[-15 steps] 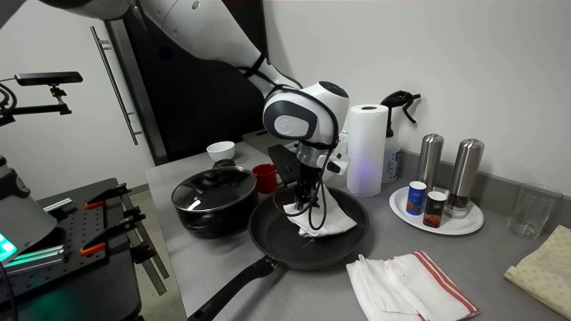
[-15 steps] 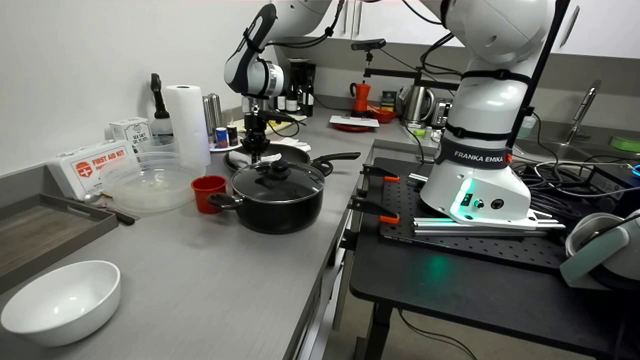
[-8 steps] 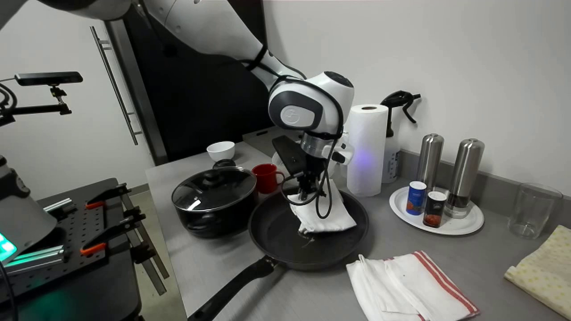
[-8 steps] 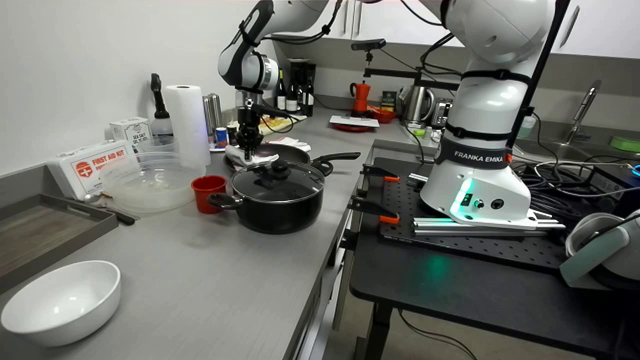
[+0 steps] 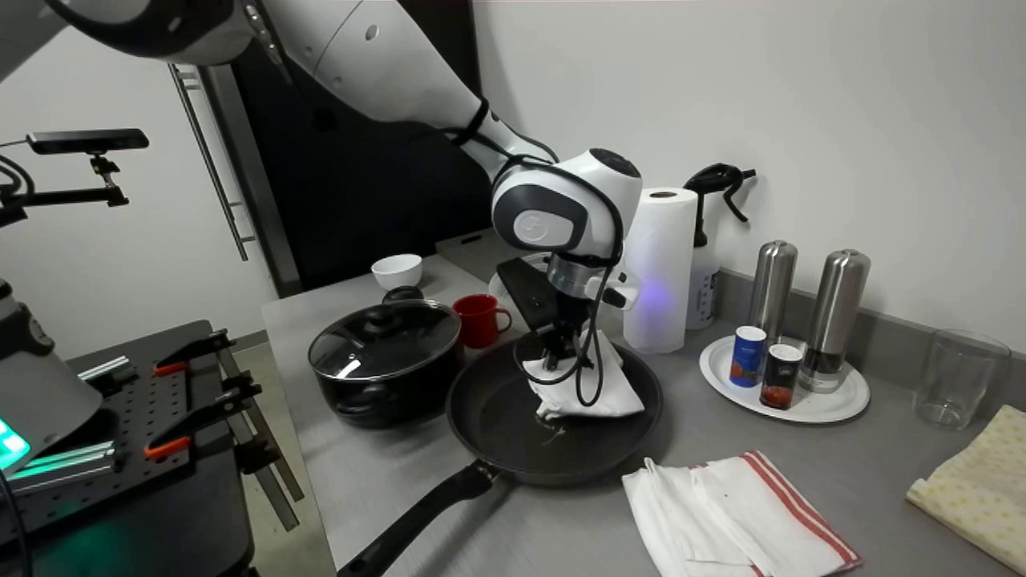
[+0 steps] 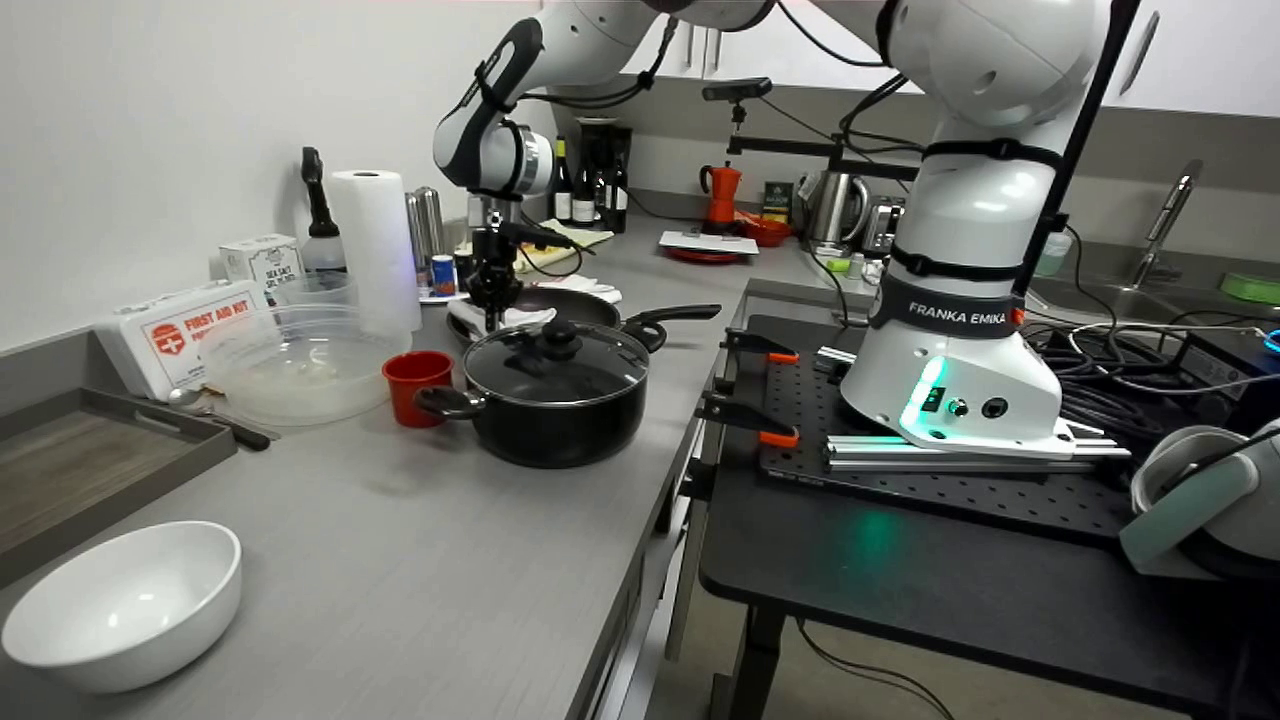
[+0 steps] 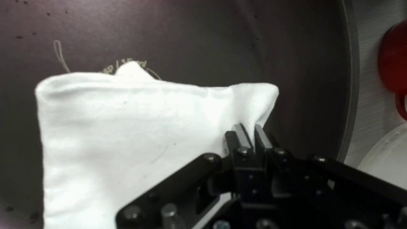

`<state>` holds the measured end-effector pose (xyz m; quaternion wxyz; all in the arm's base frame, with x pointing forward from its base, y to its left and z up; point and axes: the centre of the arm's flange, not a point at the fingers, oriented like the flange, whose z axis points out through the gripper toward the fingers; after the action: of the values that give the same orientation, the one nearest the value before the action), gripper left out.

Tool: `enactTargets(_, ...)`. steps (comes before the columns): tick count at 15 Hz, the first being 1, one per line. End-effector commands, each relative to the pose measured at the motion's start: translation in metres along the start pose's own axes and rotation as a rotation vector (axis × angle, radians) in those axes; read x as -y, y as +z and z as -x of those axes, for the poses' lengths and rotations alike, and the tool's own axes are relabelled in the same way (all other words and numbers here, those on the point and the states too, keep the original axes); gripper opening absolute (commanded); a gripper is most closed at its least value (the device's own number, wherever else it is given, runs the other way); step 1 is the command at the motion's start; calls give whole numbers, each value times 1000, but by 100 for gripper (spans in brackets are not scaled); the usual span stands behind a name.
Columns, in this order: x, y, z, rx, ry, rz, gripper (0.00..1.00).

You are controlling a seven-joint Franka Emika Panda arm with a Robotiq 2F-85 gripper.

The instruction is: Pick up the cloth and wipe the pan

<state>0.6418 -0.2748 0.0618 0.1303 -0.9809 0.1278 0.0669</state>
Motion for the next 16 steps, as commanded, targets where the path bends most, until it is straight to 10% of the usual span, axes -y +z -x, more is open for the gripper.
enactTargets(1, -7, 10, -16, -40, 3, 19, 2)
enactTargets(16, -15, 18, -14, -47, 17, 4, 2)
